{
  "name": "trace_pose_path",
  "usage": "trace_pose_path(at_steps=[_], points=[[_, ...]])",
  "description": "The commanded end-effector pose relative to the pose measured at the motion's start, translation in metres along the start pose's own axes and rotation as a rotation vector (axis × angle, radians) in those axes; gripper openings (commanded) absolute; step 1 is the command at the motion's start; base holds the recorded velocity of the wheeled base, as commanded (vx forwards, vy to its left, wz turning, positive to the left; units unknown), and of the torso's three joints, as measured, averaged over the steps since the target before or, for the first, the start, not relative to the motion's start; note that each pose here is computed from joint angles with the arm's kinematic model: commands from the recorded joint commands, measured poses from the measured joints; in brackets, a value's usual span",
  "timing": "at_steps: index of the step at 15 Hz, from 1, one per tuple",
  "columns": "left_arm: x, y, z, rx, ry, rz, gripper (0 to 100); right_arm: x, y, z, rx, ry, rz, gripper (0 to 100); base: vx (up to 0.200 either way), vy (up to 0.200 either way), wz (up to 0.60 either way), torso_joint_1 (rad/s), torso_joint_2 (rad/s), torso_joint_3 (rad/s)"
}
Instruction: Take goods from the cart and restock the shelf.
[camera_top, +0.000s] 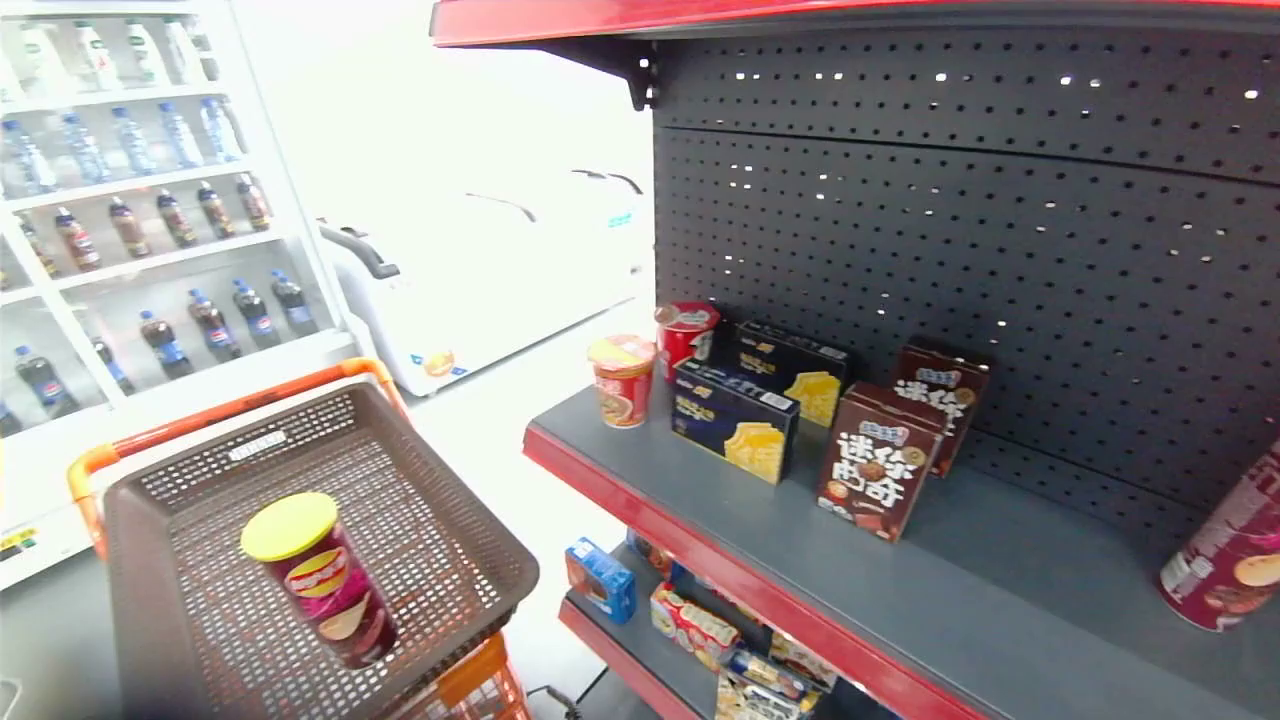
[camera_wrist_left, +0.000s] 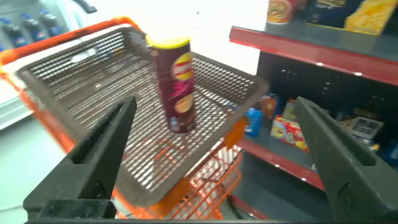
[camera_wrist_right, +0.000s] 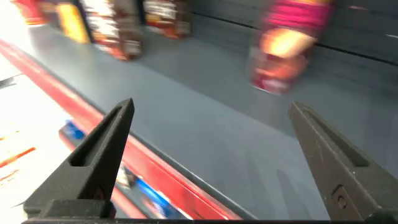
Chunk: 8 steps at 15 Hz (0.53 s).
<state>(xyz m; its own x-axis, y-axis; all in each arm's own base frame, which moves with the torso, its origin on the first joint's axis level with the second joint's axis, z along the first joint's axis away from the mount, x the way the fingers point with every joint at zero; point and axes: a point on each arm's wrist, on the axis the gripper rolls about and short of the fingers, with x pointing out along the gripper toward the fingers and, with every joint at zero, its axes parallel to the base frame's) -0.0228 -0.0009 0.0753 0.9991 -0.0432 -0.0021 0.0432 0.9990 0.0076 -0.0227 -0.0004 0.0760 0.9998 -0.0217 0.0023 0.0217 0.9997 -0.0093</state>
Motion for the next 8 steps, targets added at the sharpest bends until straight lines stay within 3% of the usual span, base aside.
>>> trace_pose_path(at_steps=[1,2,3,4,5,6,8], points=[[0.0,0.0,0.0,0.002,-0.001,0.003,100,0.0,0.0,0.0,0.006,0.001,-0.001,100,0.0,0.0,0.6,0.002,0.0,0.007],[-0.001,0.0,0.003,0.01,-0.014,0.019,100,0.0,0.0,0.0,0.006,0.001,-0.001,100,0.0,0.0,0.0,0.0,0.0,0.0],[-0.006,0.0,0.022,0.058,-0.066,0.012,100,0.0,0.0,0.0,0.009,0.001,-0.001,100,0.0,0.0,0.0,0.0,0.0,0.0],[-0.006,0.001,0.044,0.098,-0.033,0.021,100,0.0,0.0,0.0,0.009,0.001,-0.001,100,0.0,0.0,0.0,0.0,0.0,0.0],[0.002,0.001,0.068,0.105,0.044,0.044,100,0.0,0.0,0.0,0.009,0.001,-0.001,100,0.0,0.0,0.0,0.0,0.0,0.0],[0.018,0.003,0.106,0.107,0.106,0.078,100,0.0,0.0,0.0,0.009,0.001,-0.001,100,0.0,0.0,0.0,0.0,0.0,0.0],[0.067,0.009,0.151,0.112,0.222,0.203,100,0.0,0.0,0.0,0.009,0.001,-0.001,100,0.0,0.0,0.0,0.0,0.0,0.0]])
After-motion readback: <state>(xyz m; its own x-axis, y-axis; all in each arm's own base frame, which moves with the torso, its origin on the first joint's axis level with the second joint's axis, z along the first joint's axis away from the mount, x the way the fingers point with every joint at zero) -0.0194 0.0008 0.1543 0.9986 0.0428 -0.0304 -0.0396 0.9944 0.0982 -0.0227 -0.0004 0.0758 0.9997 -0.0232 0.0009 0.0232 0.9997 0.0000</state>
